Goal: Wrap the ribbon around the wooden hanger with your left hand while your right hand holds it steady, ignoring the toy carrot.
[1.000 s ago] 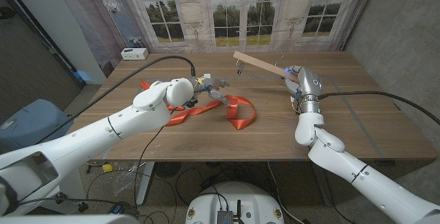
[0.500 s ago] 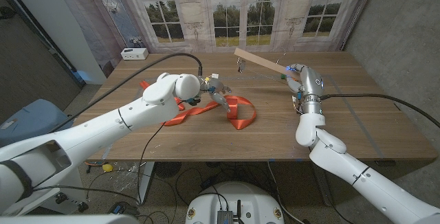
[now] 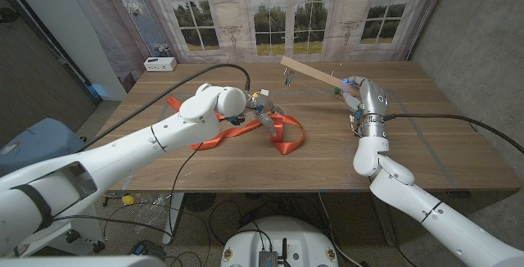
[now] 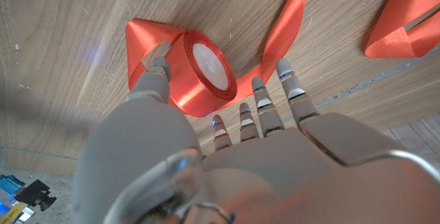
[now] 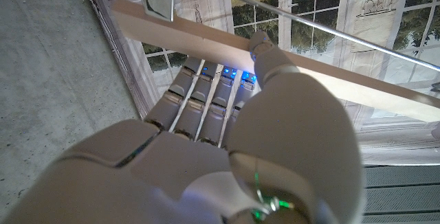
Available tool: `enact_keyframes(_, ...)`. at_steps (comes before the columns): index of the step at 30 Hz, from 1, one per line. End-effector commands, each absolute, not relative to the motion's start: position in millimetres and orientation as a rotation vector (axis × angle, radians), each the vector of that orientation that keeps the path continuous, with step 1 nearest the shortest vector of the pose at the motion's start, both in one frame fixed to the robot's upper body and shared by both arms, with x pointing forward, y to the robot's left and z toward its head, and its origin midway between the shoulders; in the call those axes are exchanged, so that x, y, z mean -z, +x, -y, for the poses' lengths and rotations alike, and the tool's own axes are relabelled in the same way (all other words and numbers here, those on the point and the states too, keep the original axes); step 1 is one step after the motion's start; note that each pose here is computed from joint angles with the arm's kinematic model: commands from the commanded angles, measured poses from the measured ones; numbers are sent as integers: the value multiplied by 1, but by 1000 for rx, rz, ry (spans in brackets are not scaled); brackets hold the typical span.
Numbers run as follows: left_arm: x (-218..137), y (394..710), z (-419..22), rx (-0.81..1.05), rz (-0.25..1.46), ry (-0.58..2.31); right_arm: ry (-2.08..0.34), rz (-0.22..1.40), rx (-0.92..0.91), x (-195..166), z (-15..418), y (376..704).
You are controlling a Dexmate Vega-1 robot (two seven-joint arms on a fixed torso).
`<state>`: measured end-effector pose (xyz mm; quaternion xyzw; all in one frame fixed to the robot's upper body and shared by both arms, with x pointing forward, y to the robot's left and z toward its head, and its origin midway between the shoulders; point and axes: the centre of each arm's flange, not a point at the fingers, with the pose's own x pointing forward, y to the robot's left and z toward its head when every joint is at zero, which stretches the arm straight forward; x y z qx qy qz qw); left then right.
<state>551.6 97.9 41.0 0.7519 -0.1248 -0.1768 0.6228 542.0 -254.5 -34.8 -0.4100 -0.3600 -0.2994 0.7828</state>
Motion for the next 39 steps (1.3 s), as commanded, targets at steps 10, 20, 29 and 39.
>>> enact_keyframes(10, -24, 553, -65, 368, 313, 1840, -885, 770, 649, 40, 259, 537)
enact_keyframes(20, -13, 557, -58, 255, 393, 1865, -896, 766, 646, 38, 260, 536)
enact_keyframes(29, -4, 567, -59, 219, 417, 1843, -907, 759, 644, 38, 261, 537)
enact_keyframes(39, 7, 579, -68, 168, 444, 1808, -914, 755, 644, 37, 261, 538)
